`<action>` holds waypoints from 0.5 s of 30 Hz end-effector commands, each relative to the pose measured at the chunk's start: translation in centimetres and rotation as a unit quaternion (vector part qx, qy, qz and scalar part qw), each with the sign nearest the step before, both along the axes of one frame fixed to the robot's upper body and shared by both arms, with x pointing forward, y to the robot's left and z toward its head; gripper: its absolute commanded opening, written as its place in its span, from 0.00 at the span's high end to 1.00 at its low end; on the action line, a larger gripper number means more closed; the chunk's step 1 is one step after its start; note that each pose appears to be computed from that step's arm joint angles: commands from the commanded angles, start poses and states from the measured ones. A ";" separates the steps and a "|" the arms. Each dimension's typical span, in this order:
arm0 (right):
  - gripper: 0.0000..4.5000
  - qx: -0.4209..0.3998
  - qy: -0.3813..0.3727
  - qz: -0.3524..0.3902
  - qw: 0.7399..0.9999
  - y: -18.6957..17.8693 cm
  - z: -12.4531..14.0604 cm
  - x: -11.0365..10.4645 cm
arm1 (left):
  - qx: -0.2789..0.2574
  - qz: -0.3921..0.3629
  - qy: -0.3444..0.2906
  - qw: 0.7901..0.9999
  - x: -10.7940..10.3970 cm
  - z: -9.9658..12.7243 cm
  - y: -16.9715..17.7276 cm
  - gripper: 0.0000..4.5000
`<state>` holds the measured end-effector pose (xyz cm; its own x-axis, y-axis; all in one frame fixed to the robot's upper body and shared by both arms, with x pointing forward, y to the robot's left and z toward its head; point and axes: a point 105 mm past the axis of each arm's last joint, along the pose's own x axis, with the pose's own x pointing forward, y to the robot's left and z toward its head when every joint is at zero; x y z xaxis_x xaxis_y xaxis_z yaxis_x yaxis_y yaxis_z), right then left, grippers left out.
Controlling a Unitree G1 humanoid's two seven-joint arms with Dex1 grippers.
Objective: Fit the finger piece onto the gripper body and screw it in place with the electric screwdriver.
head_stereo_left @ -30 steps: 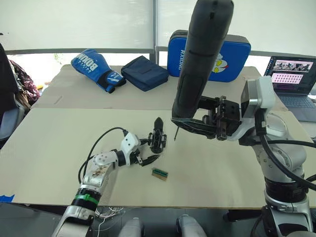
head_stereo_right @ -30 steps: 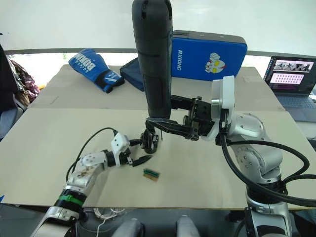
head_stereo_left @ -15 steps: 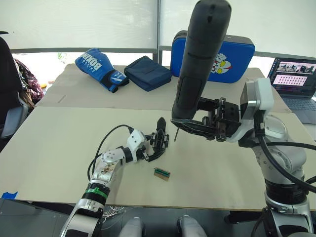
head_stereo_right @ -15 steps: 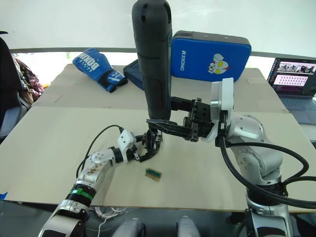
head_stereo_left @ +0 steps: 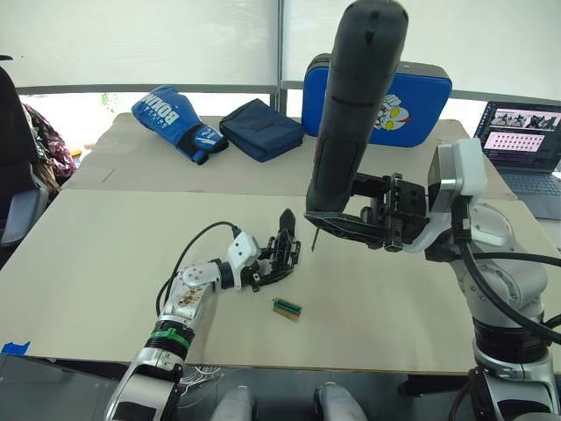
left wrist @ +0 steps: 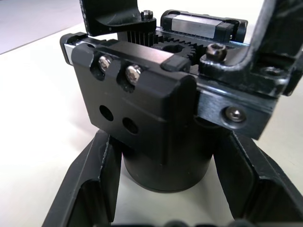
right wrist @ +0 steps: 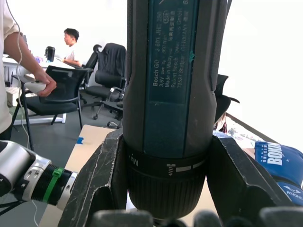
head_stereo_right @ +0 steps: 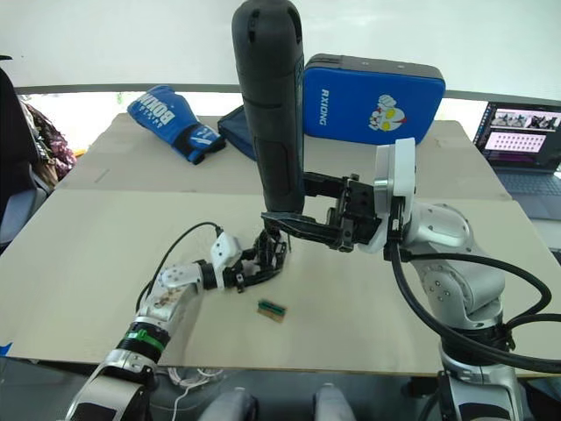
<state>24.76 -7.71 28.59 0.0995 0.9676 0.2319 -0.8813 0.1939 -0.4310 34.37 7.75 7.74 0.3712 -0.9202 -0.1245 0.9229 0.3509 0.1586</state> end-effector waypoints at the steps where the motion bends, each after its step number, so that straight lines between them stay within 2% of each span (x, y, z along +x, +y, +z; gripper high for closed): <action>1: 0.57 0.008 -0.023 0.010 1.000 -0.4 1.1 -1.1 | 0.010 -0.062 -0.006 0.998 -0.6 0.0 0.2 0.49; 8: 0.57 0.002 -0.015 0.010 1.000 -0.6 0.9 -1.3 | 0.049 -0.077 -0.017 0.996 0.4 -0.8 0.6 0.49; 11: 0.57 0.003 -0.015 0.009 1.000 -0.6 0.9 -1.3 | 0.034 -0.066 0.001 0.997 0.6 -1.1 0.8 0.49; 13: 0.57 0.004 -0.014 0.008 1.000 -0.6 0.9 -1.3 | 0.029 -0.060 0.004 0.998 0.6 -1.0 0.9 0.26; 15: 0.57 0.004 -0.013 0.008 1.000 -0.6 0.9 -1.4 | 0.018 -0.046 -0.002 0.999 0.8 -0.7 1.1 0.09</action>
